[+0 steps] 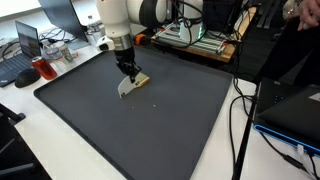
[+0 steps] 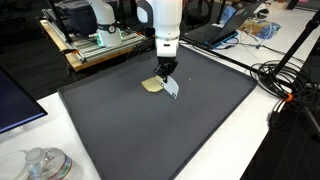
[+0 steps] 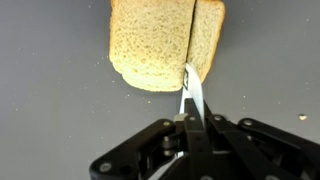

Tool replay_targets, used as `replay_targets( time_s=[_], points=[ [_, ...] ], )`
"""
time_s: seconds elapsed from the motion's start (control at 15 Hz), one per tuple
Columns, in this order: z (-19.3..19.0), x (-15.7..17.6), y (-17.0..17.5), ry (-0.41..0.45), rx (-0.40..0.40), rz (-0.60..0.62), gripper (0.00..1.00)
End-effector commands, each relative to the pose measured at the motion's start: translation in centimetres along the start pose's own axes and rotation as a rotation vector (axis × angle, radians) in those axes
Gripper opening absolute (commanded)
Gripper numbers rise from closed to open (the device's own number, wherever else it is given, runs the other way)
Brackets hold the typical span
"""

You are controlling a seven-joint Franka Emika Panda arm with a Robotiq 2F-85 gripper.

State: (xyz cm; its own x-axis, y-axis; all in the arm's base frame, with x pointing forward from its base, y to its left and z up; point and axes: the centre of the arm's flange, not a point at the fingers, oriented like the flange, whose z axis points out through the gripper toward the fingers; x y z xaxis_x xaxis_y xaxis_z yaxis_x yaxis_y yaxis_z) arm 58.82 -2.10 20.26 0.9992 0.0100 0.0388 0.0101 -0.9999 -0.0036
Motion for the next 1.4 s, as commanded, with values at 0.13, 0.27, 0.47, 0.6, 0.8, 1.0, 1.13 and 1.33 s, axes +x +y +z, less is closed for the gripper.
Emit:
replay_targets(
  time_s=[0.13,0.27,0.47,0.6,0.8,1.0,1.13,1.33],
  points=[
    [2.2,2.5,0.0,0.113,0.017,-0.030,0.01],
    [1.7,2.9,0.0,0.143,0.012,-0.033,0.01],
    [0.6,3.2,-0.1,0.142,0.019,-0.018,0.01],
    [-0.5,3.3,0.0,0.137,0.012,-0.008,0.01],
    [-3.2,2.8,0.2,0.122,0.011,0.010,0.01],
    [-6.1,1.5,0.1,0.051,0.021,0.036,0.01],
    [-8.0,0.3,0.1,0.007,0.016,0.045,0.01],
    [-10.4,-1.4,0.5,-0.031,0.018,0.063,0.01]
  ],
)
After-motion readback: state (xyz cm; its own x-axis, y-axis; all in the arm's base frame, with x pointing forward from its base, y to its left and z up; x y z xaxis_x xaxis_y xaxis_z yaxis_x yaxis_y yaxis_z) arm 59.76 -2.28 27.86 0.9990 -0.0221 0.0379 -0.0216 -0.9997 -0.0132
